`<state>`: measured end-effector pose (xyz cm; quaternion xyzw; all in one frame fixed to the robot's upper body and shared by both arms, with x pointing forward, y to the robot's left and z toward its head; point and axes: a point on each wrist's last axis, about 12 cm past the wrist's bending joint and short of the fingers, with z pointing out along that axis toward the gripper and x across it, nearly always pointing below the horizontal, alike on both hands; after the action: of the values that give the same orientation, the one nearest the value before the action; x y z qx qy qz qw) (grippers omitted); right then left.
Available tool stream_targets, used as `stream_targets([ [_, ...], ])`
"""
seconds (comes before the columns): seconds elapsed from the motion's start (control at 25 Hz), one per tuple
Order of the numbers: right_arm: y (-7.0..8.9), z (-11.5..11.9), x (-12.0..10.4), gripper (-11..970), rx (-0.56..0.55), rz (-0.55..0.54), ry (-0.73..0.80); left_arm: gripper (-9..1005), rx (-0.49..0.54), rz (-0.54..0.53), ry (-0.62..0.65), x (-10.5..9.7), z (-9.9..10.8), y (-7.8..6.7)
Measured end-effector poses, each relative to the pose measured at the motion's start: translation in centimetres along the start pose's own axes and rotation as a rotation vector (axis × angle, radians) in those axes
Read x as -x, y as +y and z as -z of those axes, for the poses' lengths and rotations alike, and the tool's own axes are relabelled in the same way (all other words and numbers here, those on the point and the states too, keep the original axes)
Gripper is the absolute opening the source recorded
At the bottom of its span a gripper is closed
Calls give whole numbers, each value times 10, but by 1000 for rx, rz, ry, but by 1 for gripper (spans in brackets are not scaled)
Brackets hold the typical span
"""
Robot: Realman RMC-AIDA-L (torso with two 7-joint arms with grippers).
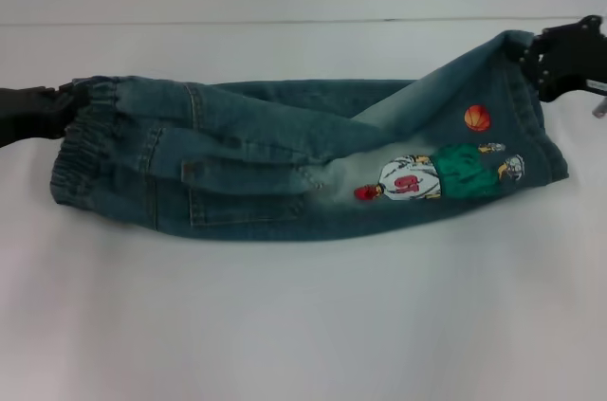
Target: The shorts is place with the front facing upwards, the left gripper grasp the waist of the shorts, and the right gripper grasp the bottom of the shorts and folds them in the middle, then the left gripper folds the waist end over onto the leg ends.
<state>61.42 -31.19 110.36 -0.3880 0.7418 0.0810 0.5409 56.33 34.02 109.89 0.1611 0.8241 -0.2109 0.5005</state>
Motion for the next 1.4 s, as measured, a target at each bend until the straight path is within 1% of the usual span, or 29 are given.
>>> stream_targets([
  [0.2,0,-16,-4,40,-55,-16,56,66,36,12,-6,1,-10,2],
  [0.48,0,-21,-11,40,-109,-15,92,66,83,36,-9,-3,-16,6],
  [0.8,7,-29,-18,40,-114,17,145,67,78,31,2,-5,-18,4],
  [0.88,9,-31,-20,40,-116,20,151,68,68,21,11,-5,-20,2],
  [0.96,9,-31,-20,40,-118,21,147,68,56,3,25,-6,-23,-1],
  [1.12,11,-32,-20,40,-125,23,131,68,66,-10,38,-6,-30,-3],
  [1.4,17,-34,-22,41,-95,40,138,69,56,-51,71,-5,-40,-9],
])
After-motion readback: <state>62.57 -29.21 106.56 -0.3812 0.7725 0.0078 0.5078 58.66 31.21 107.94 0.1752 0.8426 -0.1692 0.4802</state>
